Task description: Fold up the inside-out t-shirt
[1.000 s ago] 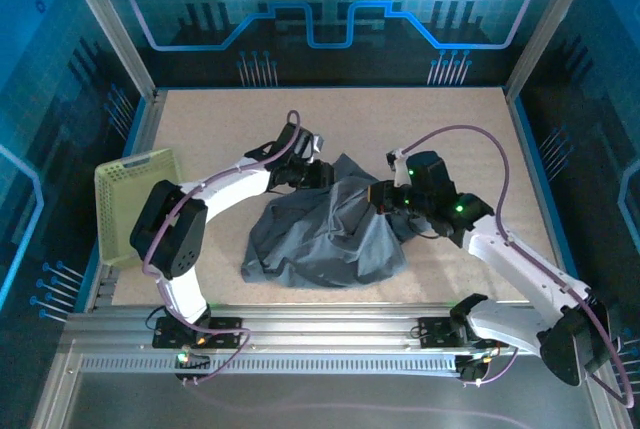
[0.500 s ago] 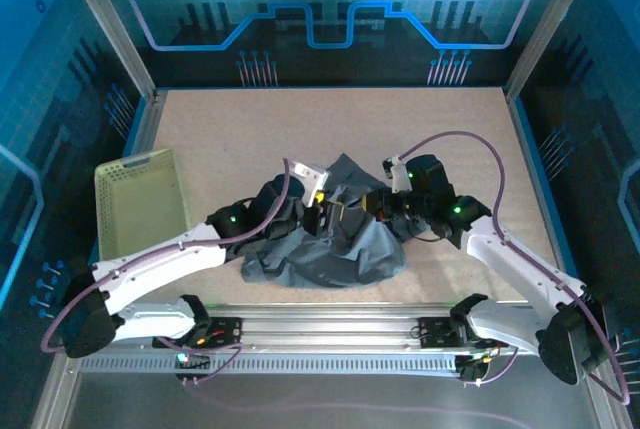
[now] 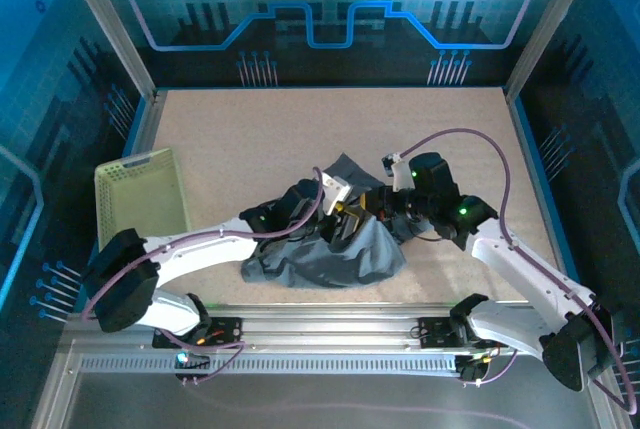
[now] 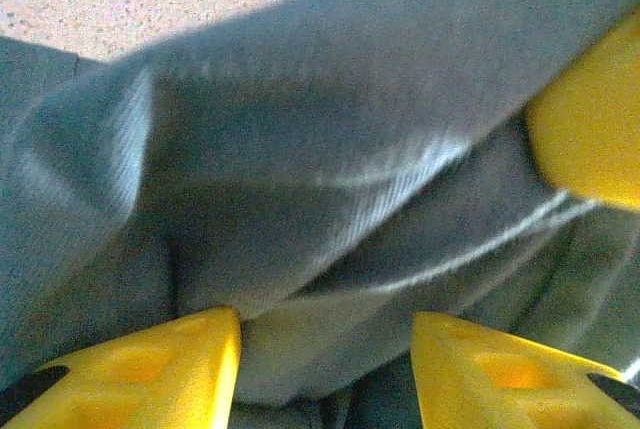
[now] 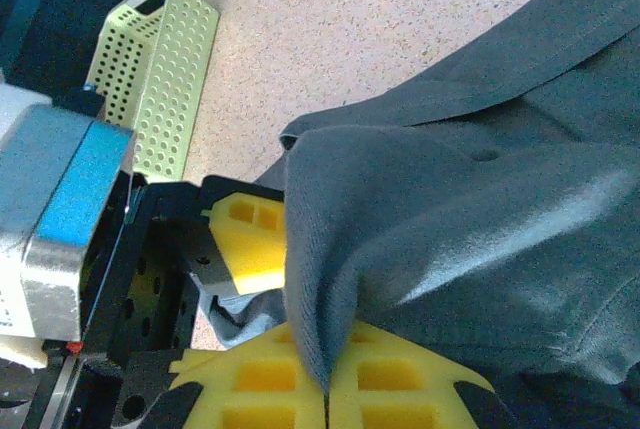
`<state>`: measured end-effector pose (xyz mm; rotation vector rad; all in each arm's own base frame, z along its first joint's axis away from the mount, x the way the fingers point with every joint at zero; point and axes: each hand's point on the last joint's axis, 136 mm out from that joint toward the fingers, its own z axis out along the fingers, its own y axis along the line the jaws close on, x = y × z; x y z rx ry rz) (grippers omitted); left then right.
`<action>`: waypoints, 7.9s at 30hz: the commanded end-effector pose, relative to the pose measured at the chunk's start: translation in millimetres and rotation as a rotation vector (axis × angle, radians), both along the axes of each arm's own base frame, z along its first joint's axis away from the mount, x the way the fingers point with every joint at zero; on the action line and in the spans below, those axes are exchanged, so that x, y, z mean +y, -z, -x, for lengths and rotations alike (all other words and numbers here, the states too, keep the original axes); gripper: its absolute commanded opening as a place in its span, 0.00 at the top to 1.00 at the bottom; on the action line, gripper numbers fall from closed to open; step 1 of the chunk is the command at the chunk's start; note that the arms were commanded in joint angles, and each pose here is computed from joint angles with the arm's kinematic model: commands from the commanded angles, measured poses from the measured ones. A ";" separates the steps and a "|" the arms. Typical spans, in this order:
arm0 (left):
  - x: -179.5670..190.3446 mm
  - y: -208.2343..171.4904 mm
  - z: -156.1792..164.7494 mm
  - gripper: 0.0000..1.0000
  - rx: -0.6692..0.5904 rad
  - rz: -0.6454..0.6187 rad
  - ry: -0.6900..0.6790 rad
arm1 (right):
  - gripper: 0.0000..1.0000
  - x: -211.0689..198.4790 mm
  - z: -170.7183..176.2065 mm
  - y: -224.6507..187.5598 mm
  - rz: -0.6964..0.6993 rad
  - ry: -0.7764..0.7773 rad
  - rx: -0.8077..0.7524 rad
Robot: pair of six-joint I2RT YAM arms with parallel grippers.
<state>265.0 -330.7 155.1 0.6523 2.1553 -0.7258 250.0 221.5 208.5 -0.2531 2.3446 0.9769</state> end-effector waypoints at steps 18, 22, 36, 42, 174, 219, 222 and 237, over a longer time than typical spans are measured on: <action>-0.2 -41.7 -4.7 1.00 -0.087 0.000 0.013 | 1.00 -34.5 -28.6 -1.7 0.194 0.197 -0.019; 6.5 -77.7 1.9 1.00 -0.106 0.063 -0.001 | 1.00 -41.3 -38.3 3.8 0.291 0.219 -0.044; 37.2 -135.5 -50.0 1.00 0.093 0.163 -0.277 | 0.34 -24.7 -10.9 -27.6 0.251 0.129 -0.270; 42.7 -137.0 -61.9 1.00 0.102 0.125 -0.333 | 0.29 16.7 22.8 -13.0 0.171 0.031 -0.333; 18.8 -39.8 -2.8 1.00 0.270 0.368 -0.055 | 0.53 -6.4 3.9 -14.9 0.140 0.201 -0.133; 21.4 -31.0 6.3 0.89 0.264 0.335 -0.025 | 1.00 5.7 -13.2 -5.5 0.064 0.265 -0.023; 26.5 -18.9 7.7 0.72 0.261 0.305 -0.034 | 1.00 -4.3 -9.9 -27.1 0.047 0.277 -0.057; 21.0 31.9 19.3 0.57 0.287 0.171 0.008 | 1.00 -9.2 -0.2 -72.8 -0.056 0.248 -0.068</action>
